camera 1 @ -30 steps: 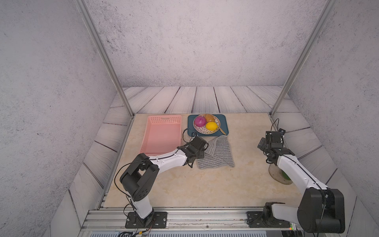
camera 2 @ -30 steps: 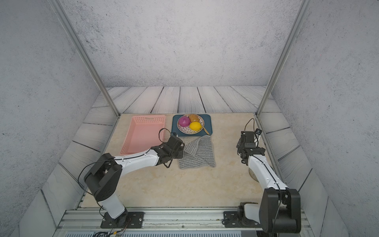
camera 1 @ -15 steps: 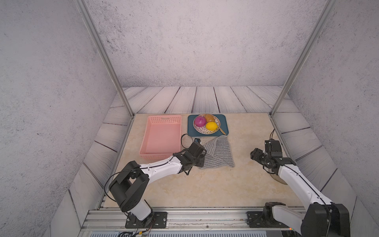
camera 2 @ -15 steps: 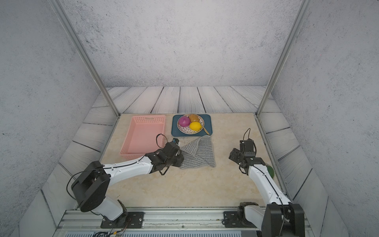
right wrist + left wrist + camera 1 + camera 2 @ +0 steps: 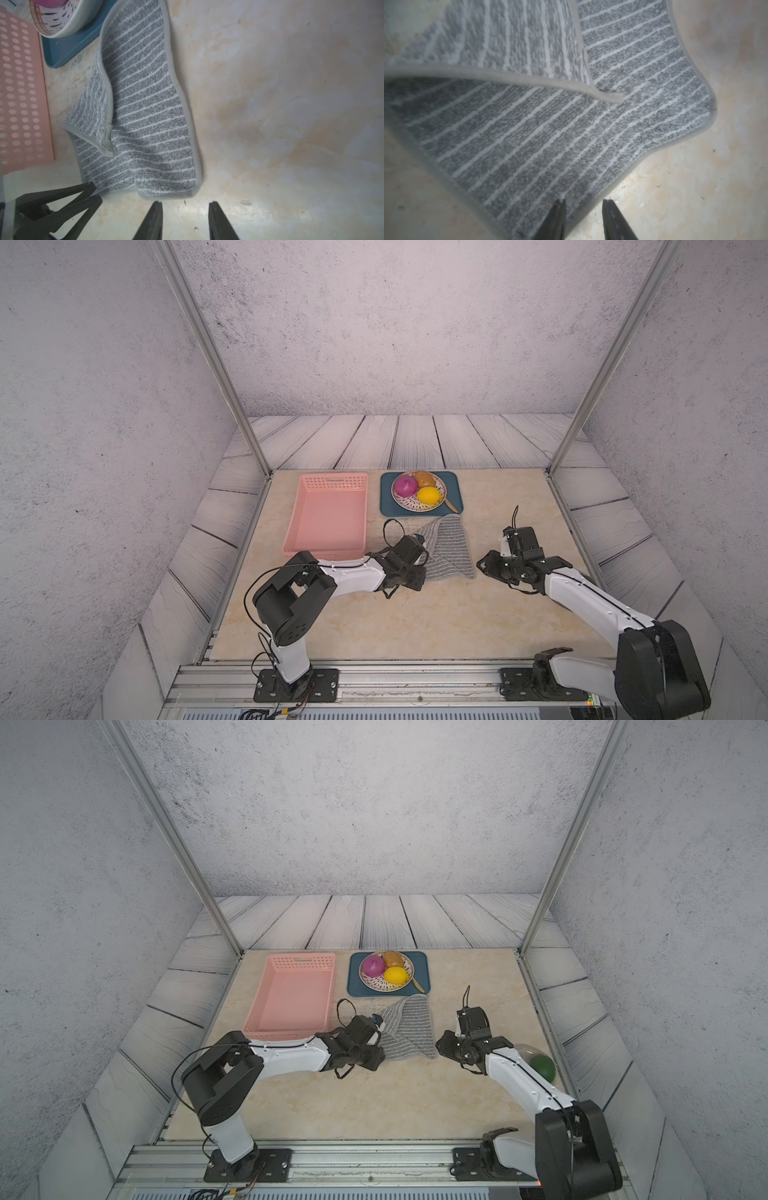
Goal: Fold the square dishcloth
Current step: Flatten out the cleaning item at the center of the board.
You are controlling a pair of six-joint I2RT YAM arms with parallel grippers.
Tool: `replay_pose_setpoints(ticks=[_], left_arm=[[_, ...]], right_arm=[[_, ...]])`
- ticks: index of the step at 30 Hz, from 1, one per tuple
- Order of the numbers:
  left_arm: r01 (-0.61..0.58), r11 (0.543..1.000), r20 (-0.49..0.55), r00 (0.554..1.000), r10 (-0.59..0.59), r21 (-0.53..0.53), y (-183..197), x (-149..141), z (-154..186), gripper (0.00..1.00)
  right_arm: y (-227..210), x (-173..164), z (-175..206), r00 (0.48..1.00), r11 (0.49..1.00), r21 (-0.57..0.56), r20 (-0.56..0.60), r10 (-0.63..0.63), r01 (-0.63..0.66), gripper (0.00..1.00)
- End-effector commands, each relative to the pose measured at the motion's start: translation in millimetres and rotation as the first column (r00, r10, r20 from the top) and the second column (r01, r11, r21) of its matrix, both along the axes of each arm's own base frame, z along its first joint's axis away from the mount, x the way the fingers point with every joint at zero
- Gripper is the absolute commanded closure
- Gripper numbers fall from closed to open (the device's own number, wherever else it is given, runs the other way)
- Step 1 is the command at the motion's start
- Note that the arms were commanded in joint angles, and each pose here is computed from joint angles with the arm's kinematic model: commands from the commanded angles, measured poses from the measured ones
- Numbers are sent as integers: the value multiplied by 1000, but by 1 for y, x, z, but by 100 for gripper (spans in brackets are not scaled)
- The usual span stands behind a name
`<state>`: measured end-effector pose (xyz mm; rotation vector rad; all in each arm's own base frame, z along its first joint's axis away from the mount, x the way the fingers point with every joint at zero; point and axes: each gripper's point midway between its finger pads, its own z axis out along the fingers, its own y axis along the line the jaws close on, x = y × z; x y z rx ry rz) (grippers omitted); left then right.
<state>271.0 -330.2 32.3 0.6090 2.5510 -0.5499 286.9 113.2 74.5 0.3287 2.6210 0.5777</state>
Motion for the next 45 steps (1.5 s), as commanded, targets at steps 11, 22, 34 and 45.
replay_pose_setpoints(ticks=[11,22,34,45], left_arm=[[-41,992,-43,998,46,120,28,-11,-23,68],[-84,981,-75,992,98,176,59,-29,-33,73],[-49,993,-199,978,69,104,62,-66,-42,78],[-95,995,-42,995,95,5,60,-49,35,54]], right_arm=[[38,22,-32,992,996,47,-97,78,-73,77],[20,-8,-64,958,999,-42,-288,13,-26,82],[5,-66,-83,909,998,-55,-415,-16,-8,81],[8,-43,-44,954,997,-59,-297,28,-47,66]])
